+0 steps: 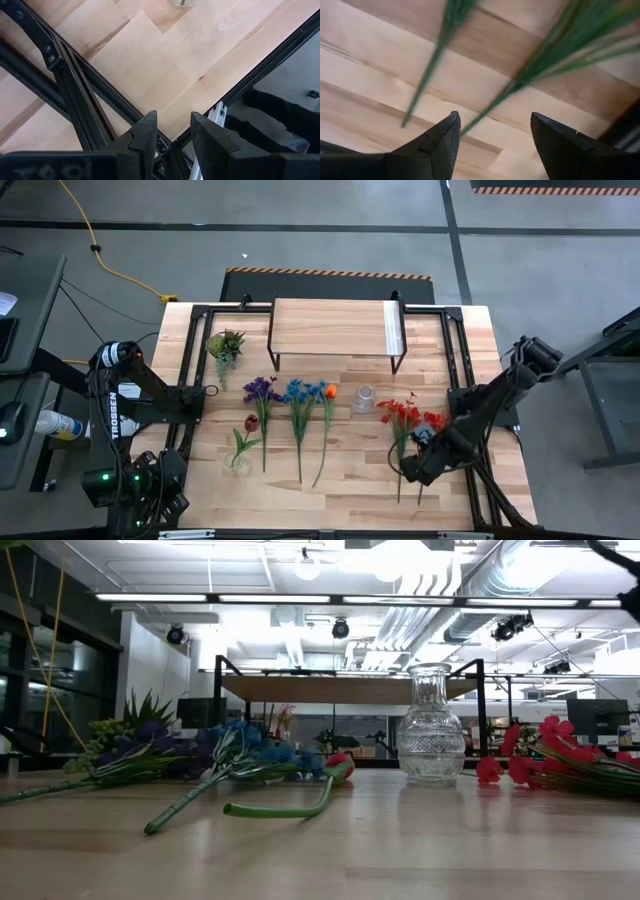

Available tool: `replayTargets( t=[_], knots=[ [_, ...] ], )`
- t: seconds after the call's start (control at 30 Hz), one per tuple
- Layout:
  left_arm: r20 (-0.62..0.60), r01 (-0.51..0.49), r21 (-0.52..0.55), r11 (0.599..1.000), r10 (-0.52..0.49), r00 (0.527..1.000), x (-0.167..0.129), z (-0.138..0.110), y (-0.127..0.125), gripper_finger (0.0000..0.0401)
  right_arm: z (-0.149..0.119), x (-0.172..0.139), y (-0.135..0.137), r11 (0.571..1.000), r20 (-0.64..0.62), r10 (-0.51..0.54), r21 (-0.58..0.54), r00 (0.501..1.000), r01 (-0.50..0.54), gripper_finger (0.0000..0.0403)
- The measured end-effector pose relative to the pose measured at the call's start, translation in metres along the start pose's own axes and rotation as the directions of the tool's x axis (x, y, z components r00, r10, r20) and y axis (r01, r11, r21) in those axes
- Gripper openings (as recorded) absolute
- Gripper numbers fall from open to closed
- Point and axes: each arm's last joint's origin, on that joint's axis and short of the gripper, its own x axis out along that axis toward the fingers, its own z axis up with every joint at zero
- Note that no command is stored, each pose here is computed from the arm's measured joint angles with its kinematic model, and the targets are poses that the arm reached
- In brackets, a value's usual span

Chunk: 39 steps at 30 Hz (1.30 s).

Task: Pick and place flowers into a vace then onto a shelf
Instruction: Put the right orange flowers into the bottom transparent vase

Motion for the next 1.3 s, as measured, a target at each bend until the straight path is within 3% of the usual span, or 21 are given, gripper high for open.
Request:
replayTargets(
  t=[0.73, 1.3],
  knots=[
    [-0.002, 0.001, 0.003, 1.000, -0.001, 1.000, 0.000, 0.000, 0.000, 0.0152, -0.012, 0.048, 0.009, 0.978, 0.072, -0.207, 0.016, 0.976, 0.206, 0.0231],
    [-0.005, 0.000, 0.004, 1.000, 0.000, 1.000, 0.000, 0.000, 0.000, 0.0152, -0.007, 0.069, 0.020, 0.974, 0.031, -0.222, 0.058, 0.975, 0.220, 0.0230]
  ],
)
